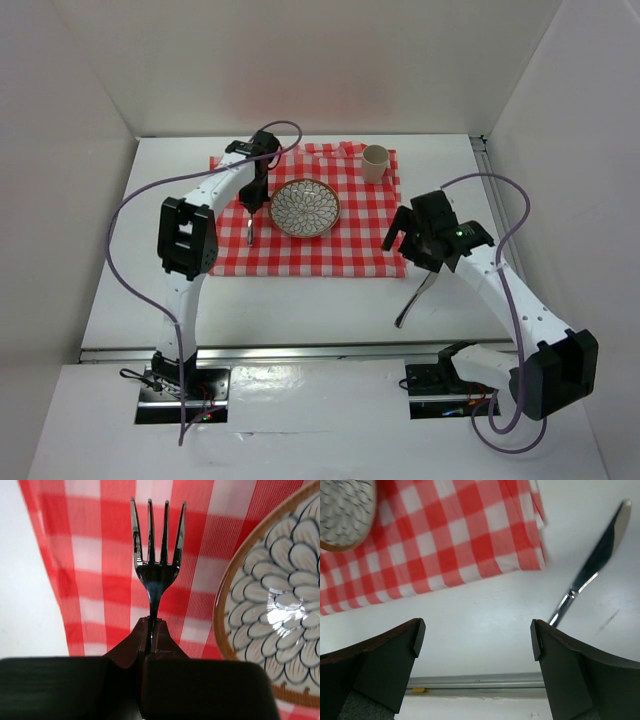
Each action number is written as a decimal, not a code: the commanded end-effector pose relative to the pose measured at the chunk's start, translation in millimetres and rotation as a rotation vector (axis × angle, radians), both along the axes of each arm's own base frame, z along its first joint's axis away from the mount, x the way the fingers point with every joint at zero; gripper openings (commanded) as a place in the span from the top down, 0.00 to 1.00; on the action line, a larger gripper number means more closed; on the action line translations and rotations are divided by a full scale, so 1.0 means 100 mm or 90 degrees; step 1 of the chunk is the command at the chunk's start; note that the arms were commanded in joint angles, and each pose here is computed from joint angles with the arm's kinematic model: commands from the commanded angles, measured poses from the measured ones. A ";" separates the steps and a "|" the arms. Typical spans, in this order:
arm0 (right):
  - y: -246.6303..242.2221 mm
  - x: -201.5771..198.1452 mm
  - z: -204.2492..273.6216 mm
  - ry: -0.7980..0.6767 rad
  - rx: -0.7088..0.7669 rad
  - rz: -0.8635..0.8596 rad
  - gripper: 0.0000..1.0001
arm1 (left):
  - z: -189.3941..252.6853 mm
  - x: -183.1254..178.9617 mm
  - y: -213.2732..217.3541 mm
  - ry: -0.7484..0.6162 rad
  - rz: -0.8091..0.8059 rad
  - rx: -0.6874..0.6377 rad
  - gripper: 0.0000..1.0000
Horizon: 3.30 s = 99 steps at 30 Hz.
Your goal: Set the dinner table for one person
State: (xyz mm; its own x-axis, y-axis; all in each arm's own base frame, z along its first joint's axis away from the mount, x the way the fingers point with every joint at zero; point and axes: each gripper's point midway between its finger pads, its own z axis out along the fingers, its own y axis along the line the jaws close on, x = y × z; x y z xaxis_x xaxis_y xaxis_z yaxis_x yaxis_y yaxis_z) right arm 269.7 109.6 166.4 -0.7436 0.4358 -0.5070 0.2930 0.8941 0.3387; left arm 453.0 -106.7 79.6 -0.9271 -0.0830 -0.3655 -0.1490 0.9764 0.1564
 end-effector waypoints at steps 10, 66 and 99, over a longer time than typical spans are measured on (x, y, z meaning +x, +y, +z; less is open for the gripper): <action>-0.10 -0.62 -0.89 0.181 0.048 -0.112 0.07 | -0.33 0.38 -0.13 0.023 -0.041 -0.058 1.00; -0.43 -0.62 -1.65 0.268 -0.027 -0.231 1.00 | 1.88 -0.47 -0.14 -0.205 -0.062 -0.241 0.53; 0.41 1.46 -0.94 0.092 -0.135 0.263 1.00 | 1.70 -0.57 -0.03 -0.171 -0.047 -0.203 0.53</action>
